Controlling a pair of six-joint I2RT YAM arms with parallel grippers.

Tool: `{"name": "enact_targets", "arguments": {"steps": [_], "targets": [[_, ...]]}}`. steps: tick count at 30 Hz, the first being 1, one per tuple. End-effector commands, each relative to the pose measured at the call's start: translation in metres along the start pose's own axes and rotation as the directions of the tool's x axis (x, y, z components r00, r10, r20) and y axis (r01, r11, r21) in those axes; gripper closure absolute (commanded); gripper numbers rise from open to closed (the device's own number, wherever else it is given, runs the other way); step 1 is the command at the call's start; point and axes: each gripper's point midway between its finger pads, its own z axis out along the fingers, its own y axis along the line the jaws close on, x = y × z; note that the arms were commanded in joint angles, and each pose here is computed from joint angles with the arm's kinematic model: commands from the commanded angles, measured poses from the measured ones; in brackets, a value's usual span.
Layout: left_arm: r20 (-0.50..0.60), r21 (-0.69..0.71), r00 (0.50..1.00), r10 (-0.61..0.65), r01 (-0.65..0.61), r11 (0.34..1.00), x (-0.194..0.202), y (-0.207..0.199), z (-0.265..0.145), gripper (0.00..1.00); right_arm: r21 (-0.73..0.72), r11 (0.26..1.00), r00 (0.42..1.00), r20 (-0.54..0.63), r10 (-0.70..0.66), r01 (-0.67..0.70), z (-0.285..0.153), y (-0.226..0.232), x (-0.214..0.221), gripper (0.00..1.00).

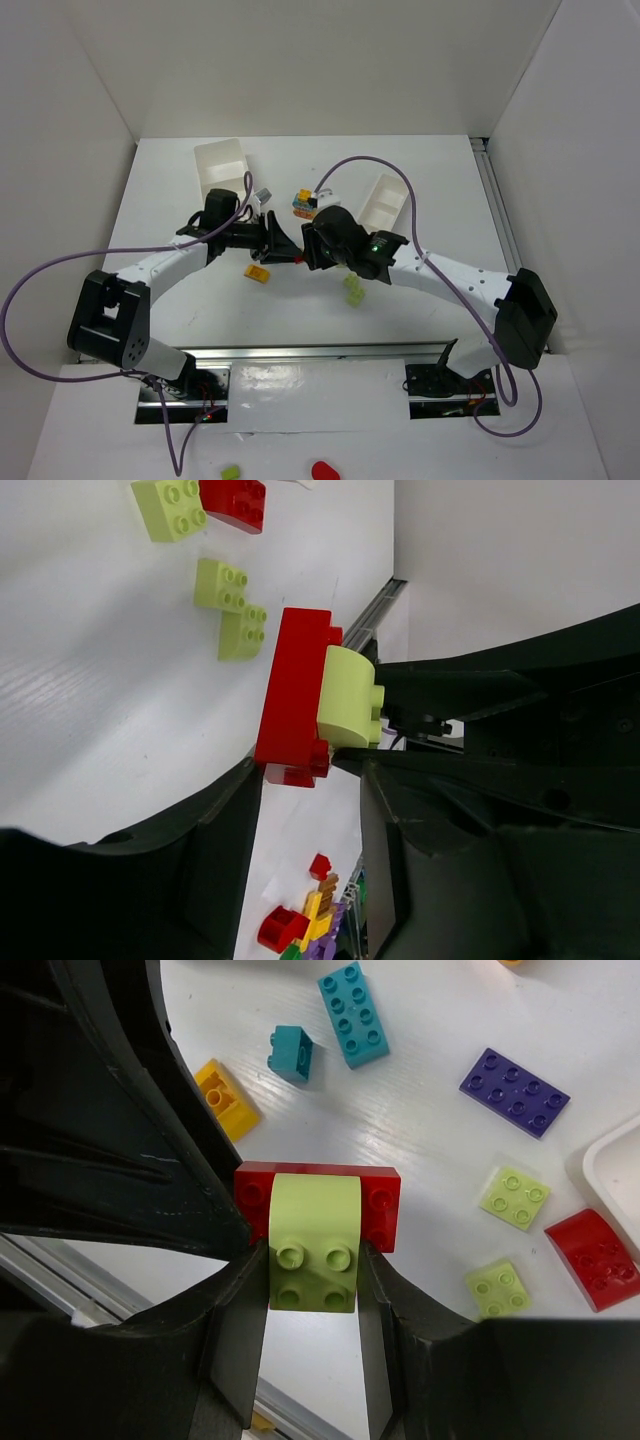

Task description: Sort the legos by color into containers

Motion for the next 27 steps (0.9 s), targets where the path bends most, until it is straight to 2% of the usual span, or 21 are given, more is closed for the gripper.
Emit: {"name": "enact_targets", "arguments": {"steps": [1, 4, 7, 9, 11, 12, 15, 25, 27], "targets": [[0.002, 0.042, 0.998, 0.062, -0.062, 0.997, -0.001, -0.01, -0.001, 0.48, -0.105, 0.994, 0.998, 0.07, -0.001, 0.008, -0.008, 0.025, -0.029, 0.76], [0.002, 0.042, 0.997, 0.08, -0.08, 0.996, -0.003, -0.01, 0.0, 0.48, -0.126, 0.992, 0.998, 0.06, -0.002, 0.01, -0.009, 0.028, -0.027, 0.76], [-0.003, 0.038, 0.997, 0.083, -0.082, 0.996, -0.003, -0.01, -0.001, 0.53, -0.136, 0.991, 0.998, 0.055, -0.003, 0.01, -0.009, 0.03, -0.026, 0.76], [-0.009, 0.021, 0.995, 0.1, -0.1, 0.995, -0.003, -0.006, 0.0, 0.53, -0.139, 0.99, 0.998, 0.064, -0.001, 0.009, -0.012, 0.03, -0.028, 0.76], [-0.007, 0.008, 0.994, 0.108, -0.108, 0.994, -0.004, -0.005, 0.0, 0.48, -0.139, 0.99, 0.998, 0.064, -0.001, 0.009, -0.012, 0.03, -0.028, 0.76], [-0.007, 0.008, 0.994, 0.108, -0.108, 0.994, -0.004, -0.005, 0.0, 0.41, -0.139, 0.99, 0.998, 0.064, -0.001, 0.009, -0.012, 0.03, -0.028, 0.76], [-0.018, 0.036, 0.993, 0.121, -0.12, 0.992, -0.004, -0.009, 0.0, 0.37, -0.148, 0.989, 0.998, 0.06, -0.001, 0.01, -0.012, 0.032, -0.028, 0.76], [-0.049, 0.04, 0.991, 0.128, -0.126, 0.991, -0.001, 0.001, 0.005, 0.34, -0.196, 0.981, 0.998, 0.066, 0.002, 0.011, -0.018, 0.041, -0.033, 0.76], [-0.049, 0.072, 0.987, 0.154, -0.151, 0.986, 0.0, -0.002, 0.006, 0.39, -0.205, 0.979, 0.998, 0.061, 0.01, 0.003, -0.019, 0.043, -0.032, 0.77]]}}
